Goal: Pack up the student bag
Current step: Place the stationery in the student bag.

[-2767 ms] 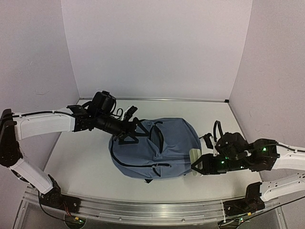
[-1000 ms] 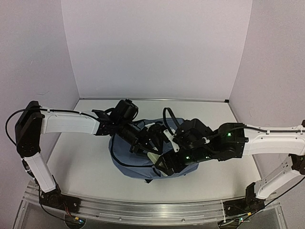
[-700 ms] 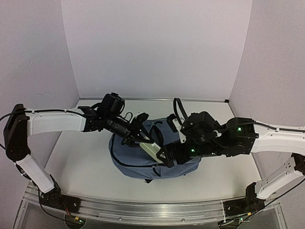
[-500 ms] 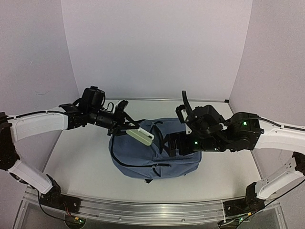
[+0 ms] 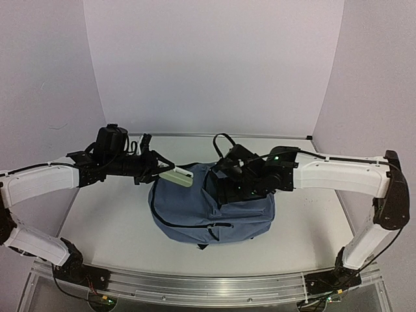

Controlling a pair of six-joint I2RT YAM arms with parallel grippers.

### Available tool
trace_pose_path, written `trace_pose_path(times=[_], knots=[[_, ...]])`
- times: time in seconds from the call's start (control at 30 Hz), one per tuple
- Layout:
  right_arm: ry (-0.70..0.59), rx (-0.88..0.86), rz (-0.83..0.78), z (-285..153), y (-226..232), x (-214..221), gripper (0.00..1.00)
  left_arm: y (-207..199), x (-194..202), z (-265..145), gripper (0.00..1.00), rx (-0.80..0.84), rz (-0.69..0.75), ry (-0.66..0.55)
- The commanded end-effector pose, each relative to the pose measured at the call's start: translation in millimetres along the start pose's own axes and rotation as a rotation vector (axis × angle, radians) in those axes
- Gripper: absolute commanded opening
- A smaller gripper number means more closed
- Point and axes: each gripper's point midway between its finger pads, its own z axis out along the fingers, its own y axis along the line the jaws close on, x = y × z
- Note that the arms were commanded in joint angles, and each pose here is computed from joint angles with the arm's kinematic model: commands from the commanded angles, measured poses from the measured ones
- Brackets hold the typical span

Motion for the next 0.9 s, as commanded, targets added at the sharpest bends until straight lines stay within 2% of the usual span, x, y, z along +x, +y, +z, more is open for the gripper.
trace_pose_path(times=[0.0,0.17,0.37,0.57,0.67,0.77,0.8,0.87], knots=[[-0.057,0.080,-0.039,3.3,3.7,-22.6,0.87,-16.8,-16.6,-11.6,0.00,0.055,0.016,-0.099],[-0.048,0.152,-0.100,23.5,8.6,-24.3,0.78,-8.5,-11.4,-0.8,0.00,0.042,-0.009,-0.055],[-0.068,0.284,-0.150,37.1,-0.5,-30.1,0.61,-11.1,-15.7,6.0,0.00,0.074,-0.009,-0.066],[-0.099,0.328,-0.176,44.0,5.2,-41.2,0.49,-9.3,-14.4,8.1,0.00,0.100,-0.025,-0.073],[-0.103,0.344,-0.188,48.3,7.7,-44.1,0.32,-7.5,-13.2,10.9,0.00,0.109,-0.036,-0.068],[-0.103,0.338,-0.184,48.0,10.3,-46.0,0.03,-6.8,-13.3,15.1,0.00,0.118,-0.043,-0.064],[-0.107,0.333,-0.175,46.0,10.5,-47.1,0.00,-7.6,-13.3,16.7,0.00,0.124,-0.043,-0.064],[-0.120,0.321,-0.158,40.6,10.3,-50.5,0.00,-10.8,-12.1,21.9,0.00,0.138,-0.039,-0.061]])
